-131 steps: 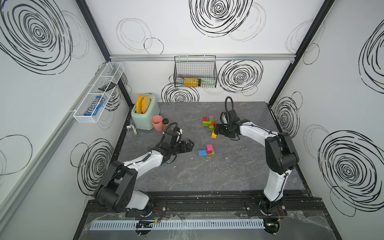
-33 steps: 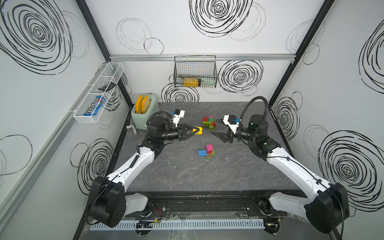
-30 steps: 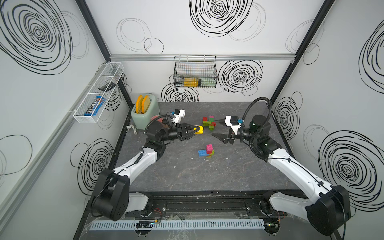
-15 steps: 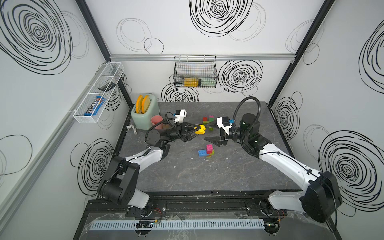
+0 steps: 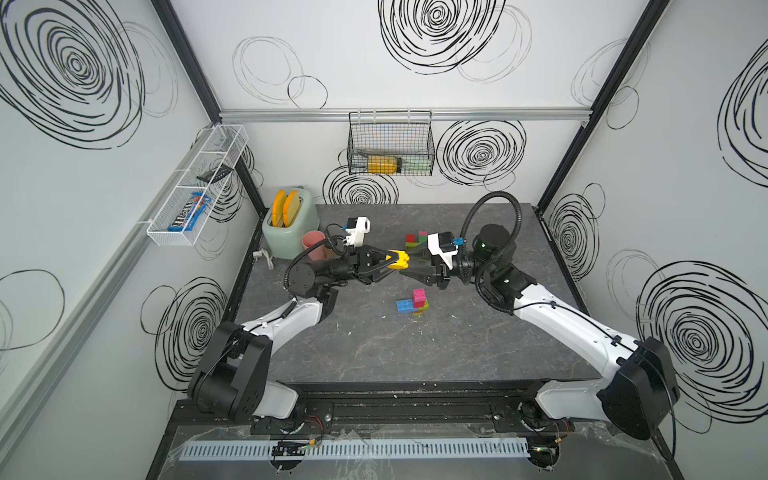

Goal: Assemble the number 4 with lego
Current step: Pick up the lego brick from the center of the board, then place the lego brick at the center of the board.

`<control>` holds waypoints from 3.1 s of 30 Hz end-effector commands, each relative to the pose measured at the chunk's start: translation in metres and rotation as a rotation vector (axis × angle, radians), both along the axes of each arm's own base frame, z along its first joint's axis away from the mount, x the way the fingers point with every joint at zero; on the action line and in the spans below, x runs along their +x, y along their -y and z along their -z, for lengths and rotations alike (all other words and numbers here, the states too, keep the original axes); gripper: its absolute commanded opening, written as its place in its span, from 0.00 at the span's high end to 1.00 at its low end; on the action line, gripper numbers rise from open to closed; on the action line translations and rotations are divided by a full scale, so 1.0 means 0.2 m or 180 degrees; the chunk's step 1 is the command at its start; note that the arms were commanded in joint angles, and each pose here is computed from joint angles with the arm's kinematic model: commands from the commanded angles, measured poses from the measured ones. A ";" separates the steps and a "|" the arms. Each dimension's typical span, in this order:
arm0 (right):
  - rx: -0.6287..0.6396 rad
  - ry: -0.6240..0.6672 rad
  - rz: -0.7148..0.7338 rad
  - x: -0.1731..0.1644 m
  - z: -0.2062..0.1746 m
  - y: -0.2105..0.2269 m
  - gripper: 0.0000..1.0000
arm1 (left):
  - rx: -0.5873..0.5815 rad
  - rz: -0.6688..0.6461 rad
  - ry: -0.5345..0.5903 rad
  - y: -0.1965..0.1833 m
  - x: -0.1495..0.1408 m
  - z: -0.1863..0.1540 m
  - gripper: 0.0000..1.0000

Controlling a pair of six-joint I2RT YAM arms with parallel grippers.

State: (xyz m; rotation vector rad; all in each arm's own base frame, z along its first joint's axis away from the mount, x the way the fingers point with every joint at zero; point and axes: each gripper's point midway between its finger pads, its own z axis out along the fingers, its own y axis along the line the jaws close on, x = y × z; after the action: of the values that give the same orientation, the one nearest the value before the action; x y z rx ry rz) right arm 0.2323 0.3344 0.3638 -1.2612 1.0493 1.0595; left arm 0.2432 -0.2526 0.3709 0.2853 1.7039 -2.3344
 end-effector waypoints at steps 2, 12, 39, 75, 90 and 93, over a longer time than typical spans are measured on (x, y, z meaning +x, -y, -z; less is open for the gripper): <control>0.0163 0.0113 -0.0057 -0.01 -0.10 -0.02 0.56 | -0.0037 0.0076 0.0431 -0.02 -0.11 -0.05 1.00; 0.0281 0.0211 -0.0058 -0.03 -0.15 -0.04 0.53 | -0.0043 0.0075 0.0440 -0.01 -0.10 -0.05 1.00; 0.0459 0.0506 -0.0034 -0.12 -0.25 -0.04 0.55 | -0.0029 0.0083 0.0374 0.00 -0.07 -0.02 1.00; -0.0138 -0.0311 0.1129 0.24 0.02 -0.02 1.00 | 0.1530 -0.1771 0.0328 -0.24 0.37 0.41 0.31; -0.1990 -0.2044 0.2086 0.44 1.03 -0.45 1.00 | 0.4103 -0.4153 -0.0244 -1.18 0.26 0.85 0.04; -0.2432 -0.2338 0.2369 0.42 1.25 -0.47 1.00 | 0.4043 -0.4153 -0.0496 -1.21 0.19 0.95 0.04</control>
State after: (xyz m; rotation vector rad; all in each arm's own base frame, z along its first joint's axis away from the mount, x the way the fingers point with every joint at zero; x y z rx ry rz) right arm 0.3186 0.4492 0.1558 -0.9485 2.1832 0.7210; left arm 0.2987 -0.0283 0.1976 -0.5486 2.1154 -0.3300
